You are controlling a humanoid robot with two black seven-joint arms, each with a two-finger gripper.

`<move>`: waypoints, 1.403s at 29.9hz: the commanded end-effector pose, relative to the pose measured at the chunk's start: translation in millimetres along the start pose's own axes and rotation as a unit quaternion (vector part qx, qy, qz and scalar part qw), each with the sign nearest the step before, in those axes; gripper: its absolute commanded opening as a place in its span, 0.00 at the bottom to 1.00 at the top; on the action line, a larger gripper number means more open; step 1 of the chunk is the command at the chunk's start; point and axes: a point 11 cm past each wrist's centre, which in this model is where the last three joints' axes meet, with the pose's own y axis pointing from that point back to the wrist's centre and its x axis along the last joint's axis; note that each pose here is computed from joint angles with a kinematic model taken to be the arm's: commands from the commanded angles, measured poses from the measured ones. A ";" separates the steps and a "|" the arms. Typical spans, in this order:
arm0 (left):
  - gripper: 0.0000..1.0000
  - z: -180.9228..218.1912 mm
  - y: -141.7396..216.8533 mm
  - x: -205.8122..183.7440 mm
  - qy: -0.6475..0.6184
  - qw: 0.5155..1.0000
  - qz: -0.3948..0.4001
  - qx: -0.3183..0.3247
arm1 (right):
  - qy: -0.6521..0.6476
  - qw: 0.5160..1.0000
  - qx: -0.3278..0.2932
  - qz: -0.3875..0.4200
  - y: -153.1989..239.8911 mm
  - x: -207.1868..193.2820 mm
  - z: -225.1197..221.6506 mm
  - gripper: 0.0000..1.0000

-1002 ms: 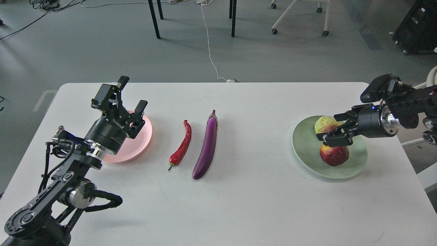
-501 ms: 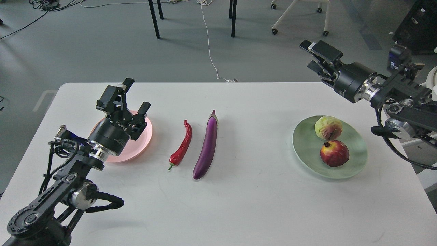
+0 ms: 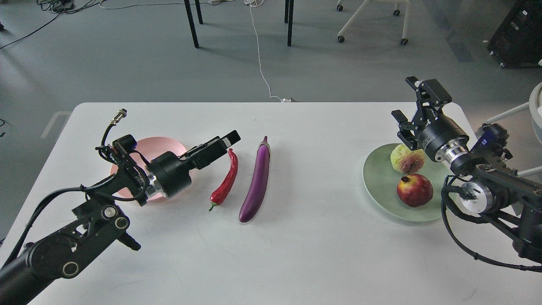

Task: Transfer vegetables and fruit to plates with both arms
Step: 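Reach the left gripper to the purple eggplant and grasp it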

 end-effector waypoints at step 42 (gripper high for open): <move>0.98 -15.7 -61.8 -65.9 -0.075 0.947 -0.276 0.145 | 0.012 1.000 -0.006 0.012 9.5 15.4 -0.5 0.98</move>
